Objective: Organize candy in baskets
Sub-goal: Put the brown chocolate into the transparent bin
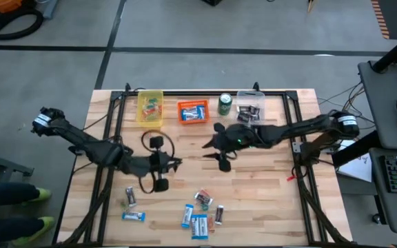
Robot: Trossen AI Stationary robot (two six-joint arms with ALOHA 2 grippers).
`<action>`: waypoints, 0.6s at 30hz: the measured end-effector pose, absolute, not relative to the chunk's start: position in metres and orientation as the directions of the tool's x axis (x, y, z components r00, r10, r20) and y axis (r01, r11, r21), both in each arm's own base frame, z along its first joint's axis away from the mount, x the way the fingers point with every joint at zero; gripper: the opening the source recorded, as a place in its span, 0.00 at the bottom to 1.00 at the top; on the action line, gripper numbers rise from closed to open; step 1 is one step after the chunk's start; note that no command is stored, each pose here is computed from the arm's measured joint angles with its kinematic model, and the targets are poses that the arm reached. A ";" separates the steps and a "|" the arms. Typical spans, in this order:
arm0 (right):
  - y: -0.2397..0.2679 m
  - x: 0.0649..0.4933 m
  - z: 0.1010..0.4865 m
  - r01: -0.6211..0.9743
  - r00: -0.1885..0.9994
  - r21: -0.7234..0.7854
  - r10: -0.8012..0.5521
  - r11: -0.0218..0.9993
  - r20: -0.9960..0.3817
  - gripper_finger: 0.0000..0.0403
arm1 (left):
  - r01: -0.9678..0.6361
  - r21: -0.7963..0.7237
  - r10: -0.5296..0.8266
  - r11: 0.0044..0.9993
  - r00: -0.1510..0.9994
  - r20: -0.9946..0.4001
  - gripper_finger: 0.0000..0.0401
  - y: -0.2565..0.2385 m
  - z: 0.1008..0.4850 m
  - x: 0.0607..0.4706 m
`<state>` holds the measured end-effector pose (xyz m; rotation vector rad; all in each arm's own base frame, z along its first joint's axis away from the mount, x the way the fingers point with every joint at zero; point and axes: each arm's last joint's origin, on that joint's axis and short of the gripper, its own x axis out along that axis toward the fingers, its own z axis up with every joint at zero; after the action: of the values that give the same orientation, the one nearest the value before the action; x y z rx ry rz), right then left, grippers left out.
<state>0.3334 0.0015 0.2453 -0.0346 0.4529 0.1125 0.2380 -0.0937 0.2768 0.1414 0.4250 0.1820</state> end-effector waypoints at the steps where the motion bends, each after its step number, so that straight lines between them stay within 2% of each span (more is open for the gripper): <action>1: 0.004 0.331 0.242 -0.131 0.907 -0.028 0.108 0.991 -0.406 0.39 | -0.134 0.168 0.191 0.977 0.902 -0.388 0.00 -0.088 0.276 0.241; 7: 0.004 0.322 0.228 -0.139 0.948 -0.085 0.108 0.987 -0.299 0.39 | -0.075 0.150 0.120 0.986 0.940 -0.320 0.00 -0.058 0.268 0.253; 18: 0.004 0.306 0.196 -0.052 0.924 0.149 0.104 0.987 -0.369 0.39 | -0.105 0.119 0.140 0.987 0.933 -0.333 0.00 0.007 0.256 0.259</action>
<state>0.3064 0.0037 0.1962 0.1381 0.3856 0.0802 0.2593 0.0072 0.2562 0.0995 0.3476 0.1256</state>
